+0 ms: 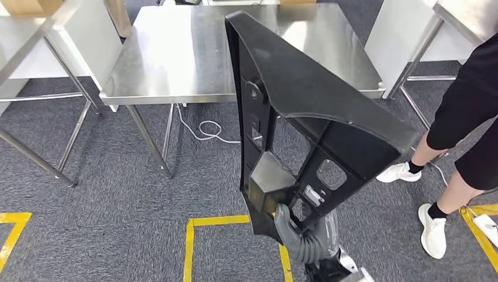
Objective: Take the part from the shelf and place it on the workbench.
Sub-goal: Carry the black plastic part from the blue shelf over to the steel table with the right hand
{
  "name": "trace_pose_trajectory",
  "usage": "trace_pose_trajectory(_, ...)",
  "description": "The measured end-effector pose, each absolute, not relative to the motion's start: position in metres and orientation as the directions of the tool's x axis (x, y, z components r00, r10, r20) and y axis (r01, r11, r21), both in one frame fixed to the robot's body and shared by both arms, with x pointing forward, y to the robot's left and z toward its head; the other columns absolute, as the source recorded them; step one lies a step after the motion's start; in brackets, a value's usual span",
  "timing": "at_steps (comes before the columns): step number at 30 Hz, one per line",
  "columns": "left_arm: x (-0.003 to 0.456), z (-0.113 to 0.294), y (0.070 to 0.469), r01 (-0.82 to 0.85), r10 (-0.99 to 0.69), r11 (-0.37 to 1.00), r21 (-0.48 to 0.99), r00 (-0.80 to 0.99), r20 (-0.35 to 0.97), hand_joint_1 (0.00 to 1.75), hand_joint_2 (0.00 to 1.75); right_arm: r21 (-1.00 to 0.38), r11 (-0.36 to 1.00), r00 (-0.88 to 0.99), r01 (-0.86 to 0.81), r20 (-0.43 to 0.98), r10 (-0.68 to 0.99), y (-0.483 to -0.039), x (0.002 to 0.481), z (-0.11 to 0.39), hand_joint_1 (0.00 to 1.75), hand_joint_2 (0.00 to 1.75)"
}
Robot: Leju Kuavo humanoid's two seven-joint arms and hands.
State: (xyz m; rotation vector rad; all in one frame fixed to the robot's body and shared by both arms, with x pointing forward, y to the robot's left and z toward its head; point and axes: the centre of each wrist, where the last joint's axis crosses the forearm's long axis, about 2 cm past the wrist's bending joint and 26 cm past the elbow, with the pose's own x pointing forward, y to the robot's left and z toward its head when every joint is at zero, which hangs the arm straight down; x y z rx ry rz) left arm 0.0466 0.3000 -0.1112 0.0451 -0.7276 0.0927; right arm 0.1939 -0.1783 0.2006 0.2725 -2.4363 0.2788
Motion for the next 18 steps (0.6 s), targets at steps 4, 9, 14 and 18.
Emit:
trace_pose_trajectory(4,0.0462,-0.1113,0.2989,-0.107,0.075,0.994,0.007,0.741,0.668,0.00,1.75,-0.132,0.952,-0.760,-0.277,0.637,-0.133,-0.1766,0.1944,0.2005,1.75,1.75)
trace_pose_trajectory(9,0.0460,-0.1113,0.2993,-0.123,0.087,0.992,0.007,0.735,0.672,0.00,1.75,-0.139,0.945,-0.751,-0.295,0.645,-0.140,-0.1755,0.1938,0.1965,1.75,1.75)
trace_pose_trajectory(14,0.0447,-0.1115,0.2971,-0.128,0.093,0.992,0.003,0.736,0.671,0.00,1.75,-0.143,0.943,-0.744,-0.299,0.654,-0.137,-0.1756,0.1939,0.1929,1.75,1.75)
trace_pose_trajectory(18,0.0449,-0.1114,0.2961,-0.130,0.096,0.991,0.001,0.735,0.671,0.00,1.75,-0.143,0.942,-0.742,-0.302,0.657,-0.138,-0.1755,0.1943,0.1920,1.75,1.75)
